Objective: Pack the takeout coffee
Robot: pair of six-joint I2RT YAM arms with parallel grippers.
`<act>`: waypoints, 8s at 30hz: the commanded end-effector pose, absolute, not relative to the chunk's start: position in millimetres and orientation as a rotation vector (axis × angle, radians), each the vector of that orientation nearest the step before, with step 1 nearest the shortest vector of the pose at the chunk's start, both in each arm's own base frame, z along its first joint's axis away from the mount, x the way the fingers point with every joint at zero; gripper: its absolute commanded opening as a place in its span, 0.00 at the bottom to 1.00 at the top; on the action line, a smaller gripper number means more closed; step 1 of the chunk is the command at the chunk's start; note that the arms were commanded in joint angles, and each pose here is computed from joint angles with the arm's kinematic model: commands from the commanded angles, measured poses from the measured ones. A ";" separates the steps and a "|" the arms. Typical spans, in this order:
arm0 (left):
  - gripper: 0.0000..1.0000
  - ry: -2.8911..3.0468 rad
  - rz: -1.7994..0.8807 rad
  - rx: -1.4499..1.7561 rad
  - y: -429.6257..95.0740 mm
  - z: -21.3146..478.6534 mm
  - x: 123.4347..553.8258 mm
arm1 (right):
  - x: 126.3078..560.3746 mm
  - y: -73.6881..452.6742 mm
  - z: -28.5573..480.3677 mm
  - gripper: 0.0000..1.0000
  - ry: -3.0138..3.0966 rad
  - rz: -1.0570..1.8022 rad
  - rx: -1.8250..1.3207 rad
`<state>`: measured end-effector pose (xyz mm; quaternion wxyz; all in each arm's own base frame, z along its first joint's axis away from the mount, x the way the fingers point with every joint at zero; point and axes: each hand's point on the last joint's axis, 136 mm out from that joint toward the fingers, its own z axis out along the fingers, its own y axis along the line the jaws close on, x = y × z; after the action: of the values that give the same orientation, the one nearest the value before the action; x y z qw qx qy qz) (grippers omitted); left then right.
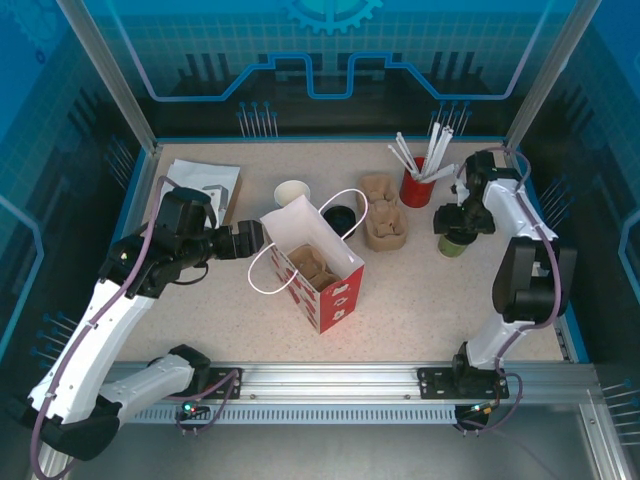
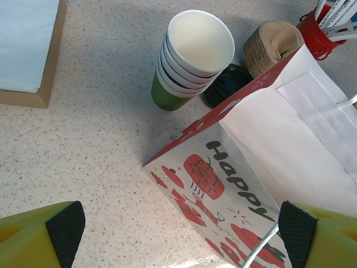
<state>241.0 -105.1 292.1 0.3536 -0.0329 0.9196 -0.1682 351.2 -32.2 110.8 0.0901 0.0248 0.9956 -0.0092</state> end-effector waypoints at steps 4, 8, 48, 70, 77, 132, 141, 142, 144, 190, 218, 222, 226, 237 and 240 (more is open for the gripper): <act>0.92 2.399 -0.478 -0.144 -108.9 293.1 244.7 | 327.2 -24.5 165.4 0.84 2.889 -0.030 0.063; 0.92 2.413 -0.486 -0.164 -112.1 289.6 250.0 | 312.2 -9.7 193.9 0.84 2.855 -0.021 0.002; 0.70 2.494 -0.656 -0.164 -156.8 261.7 303.9 | 202.6 276.8 407.8 0.82 2.364 0.696 -0.773; 0.55 2.517 -0.707 -0.206 -158.5 246.4 292.9 | 198.9 329.2 327.5 0.82 2.564 0.566 -0.952; 0.50 2.528 -0.704 -0.209 -157.7 241.4 290.7 | 196.5 329.6 309.4 0.81 2.622 0.546 -0.961; 0.41 2.555 -0.659 -0.221 -151.4 232.8 284.9 | 186.7 339.6 269.6 0.80 2.744 0.468 -1.070; 0.37 2.551 -0.678 -0.247 -154.9 233.1 287.0 | 189.5 357.8 274.2 0.80 2.703 0.497 -1.089; 0.37 2.553 -0.679 -0.247 -155.8 232.8 286.7 | 190.6 359.9 273.0 0.80 2.702 0.494 -1.091; 0.37 2.555 -0.682 -0.245 -156.7 233.2 286.5 | 193.5 365.9 274.4 0.80 2.685 0.496 -1.101; 0.28 2.530 -0.613 -0.324 -145.2 240.6 288.1 | 200.2 329.5 252.8 0.81 2.754 0.197 -1.170; 0.43 2.379 -0.641 -0.446 -148.2 249.6 285.1 | 224.0 288.8 228.5 0.81 2.876 0.072 -0.971; 0.54 2.401 -0.627 -0.321 -154.4 254.7 286.6 | 224.2 290.0 230.3 0.81 2.867 0.088 -0.968; 0.58 2.424 -0.631 -0.225 -163.6 256.9 291.3 | 224.0 288.4 232.1 0.81 2.862 0.086 -0.964; 0.47 2.483 -0.618 -0.104 -177.9 249.0 302.4 | 218.5 277.6 227.2 0.81 2.875 0.054 -0.955; 0.44 2.478 -0.627 -0.116 -177.7 248.6 301.6 | 218.2 276.3 220.5 0.81 2.885 0.052 -0.945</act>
<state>305.9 -175.3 243.9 0.2887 -0.0574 0.9278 -0.2291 218.8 281.7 216.1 0.0429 -0.3232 0.9452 0.0145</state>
